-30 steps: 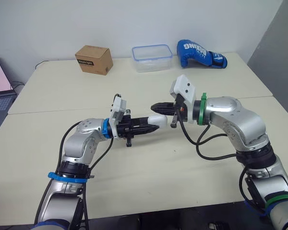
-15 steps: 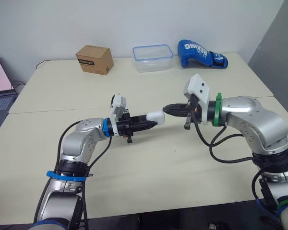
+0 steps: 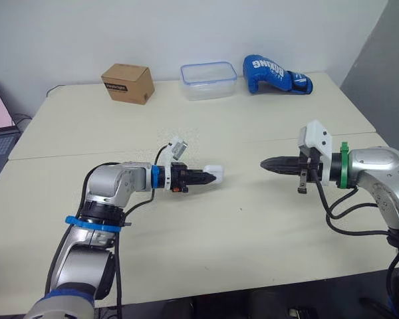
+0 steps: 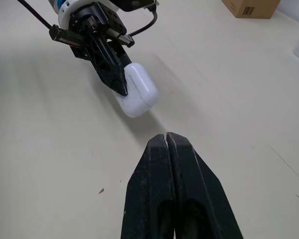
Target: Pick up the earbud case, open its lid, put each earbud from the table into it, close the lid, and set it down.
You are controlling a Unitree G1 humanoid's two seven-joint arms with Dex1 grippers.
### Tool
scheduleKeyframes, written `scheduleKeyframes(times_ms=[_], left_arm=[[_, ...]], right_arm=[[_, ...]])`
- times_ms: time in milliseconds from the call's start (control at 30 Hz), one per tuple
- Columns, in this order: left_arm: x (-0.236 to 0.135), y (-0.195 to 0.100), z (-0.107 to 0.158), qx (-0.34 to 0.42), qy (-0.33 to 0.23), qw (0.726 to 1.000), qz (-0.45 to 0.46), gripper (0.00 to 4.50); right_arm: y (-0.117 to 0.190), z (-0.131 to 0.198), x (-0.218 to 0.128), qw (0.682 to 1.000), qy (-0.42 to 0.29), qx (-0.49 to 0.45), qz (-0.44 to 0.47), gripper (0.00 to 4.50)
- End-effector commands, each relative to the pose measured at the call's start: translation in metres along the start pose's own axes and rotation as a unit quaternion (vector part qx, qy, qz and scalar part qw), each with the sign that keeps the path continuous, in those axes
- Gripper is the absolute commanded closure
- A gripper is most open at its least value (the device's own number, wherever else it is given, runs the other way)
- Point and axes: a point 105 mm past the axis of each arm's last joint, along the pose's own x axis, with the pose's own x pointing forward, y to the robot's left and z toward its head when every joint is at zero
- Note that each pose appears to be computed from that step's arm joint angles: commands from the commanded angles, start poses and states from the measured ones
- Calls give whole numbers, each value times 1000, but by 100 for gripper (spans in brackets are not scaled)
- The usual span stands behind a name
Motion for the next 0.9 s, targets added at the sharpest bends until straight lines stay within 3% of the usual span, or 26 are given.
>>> scheduleKeyframes(times_ms=[33,200,767,900], left_arm=[[7,-3,1,-30,8,999,-19,366],[18,14,-9,-42,33,998,21,366],[23,36,-7,-64,25,996,57,366],[18,43,-9,-53,27,995,77,254]], right_arm=[[2,7,-8,1000,-8,-19,4,446],[7,-1,-7,1000,-2,-12,8,446],[19,-4,-5,1000,-1,-9,26,446],[19,-6,-4,1000,2,-9,25,450]])
